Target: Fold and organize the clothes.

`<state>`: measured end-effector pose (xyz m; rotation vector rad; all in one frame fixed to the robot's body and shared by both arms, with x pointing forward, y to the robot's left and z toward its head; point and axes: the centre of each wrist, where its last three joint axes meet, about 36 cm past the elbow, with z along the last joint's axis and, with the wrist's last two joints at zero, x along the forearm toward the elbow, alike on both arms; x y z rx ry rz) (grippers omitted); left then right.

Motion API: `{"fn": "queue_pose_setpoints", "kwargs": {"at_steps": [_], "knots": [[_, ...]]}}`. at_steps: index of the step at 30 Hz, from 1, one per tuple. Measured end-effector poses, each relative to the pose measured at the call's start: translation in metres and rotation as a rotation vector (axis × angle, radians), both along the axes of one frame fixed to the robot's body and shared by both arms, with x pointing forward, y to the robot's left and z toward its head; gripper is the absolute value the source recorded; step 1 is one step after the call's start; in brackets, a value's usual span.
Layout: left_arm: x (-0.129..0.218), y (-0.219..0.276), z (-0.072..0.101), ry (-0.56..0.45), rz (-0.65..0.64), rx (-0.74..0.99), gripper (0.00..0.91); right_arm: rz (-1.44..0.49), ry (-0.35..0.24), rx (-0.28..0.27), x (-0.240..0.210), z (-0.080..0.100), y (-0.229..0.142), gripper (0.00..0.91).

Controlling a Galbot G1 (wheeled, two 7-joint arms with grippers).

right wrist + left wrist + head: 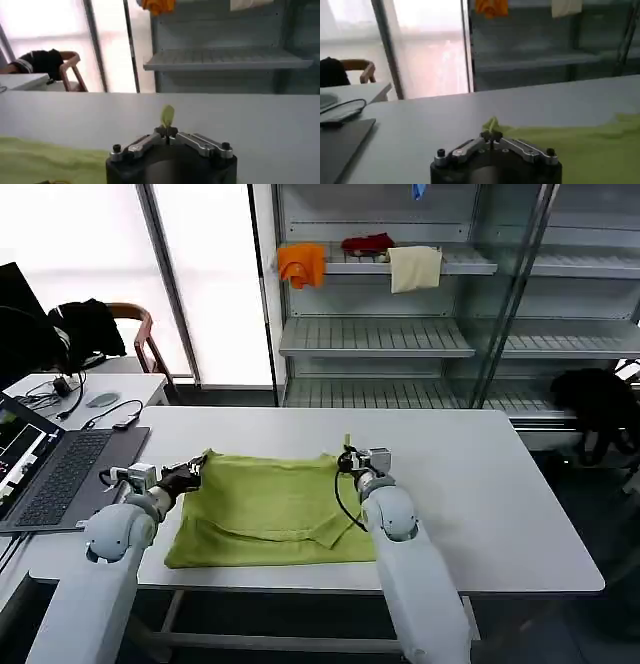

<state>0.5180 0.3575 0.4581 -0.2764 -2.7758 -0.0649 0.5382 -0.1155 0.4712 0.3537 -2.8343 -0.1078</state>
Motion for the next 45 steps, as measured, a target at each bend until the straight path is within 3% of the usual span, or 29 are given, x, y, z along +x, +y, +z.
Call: {"fn": "queue_pose_setpoints", "kwargs": {"at_steps": [8, 17, 35, 36, 37, 38, 39, 45], "knots": [[-0.035, 0.002, -0.002, -0.023, -0.032, -0.056, 0.0, 0.002, -0.01, -0.006, -0.051, -0.008, -0.025, 0.0], [-0.069, 0.009, -0.013, -0.015, -0.044, -0.08, 0.0, 0.009, 0.019, -0.003, -0.095, -0.021, -0.036, 0.0], [-0.111, 0.015, -0.028, 0.03, -0.056, -0.032, 0.02, 0.016, 0.031, -0.043, -0.132, -0.027, -0.036, 0.0], [-0.112, 0.014, -0.029, 0.032, -0.056, -0.028, 0.091, 0.013, 0.033, -0.049, -0.133, -0.027, -0.036, 0.0], [-0.113, 0.013, -0.03, 0.034, -0.057, -0.024, 0.907, 0.009, 0.035, -0.056, -0.134, -0.029, -0.036, 0.0], [-0.114, 0.012, -0.031, 0.037, -0.057, -0.019, 0.907, 0.005, 0.037, -0.064, -0.135, -0.03, -0.037, 0.02], [-0.115, 0.012, -0.032, 0.039, -0.058, -0.016, 0.907, 0.001, 0.038, -0.073, -0.135, -0.031, -0.037, 0.907], [-0.119, 0.007, -0.038, 0.041, -0.058, 0.0, 0.907, -0.041, 0.033, -0.144, -0.139, -0.038, -0.041, 0.907]]}}
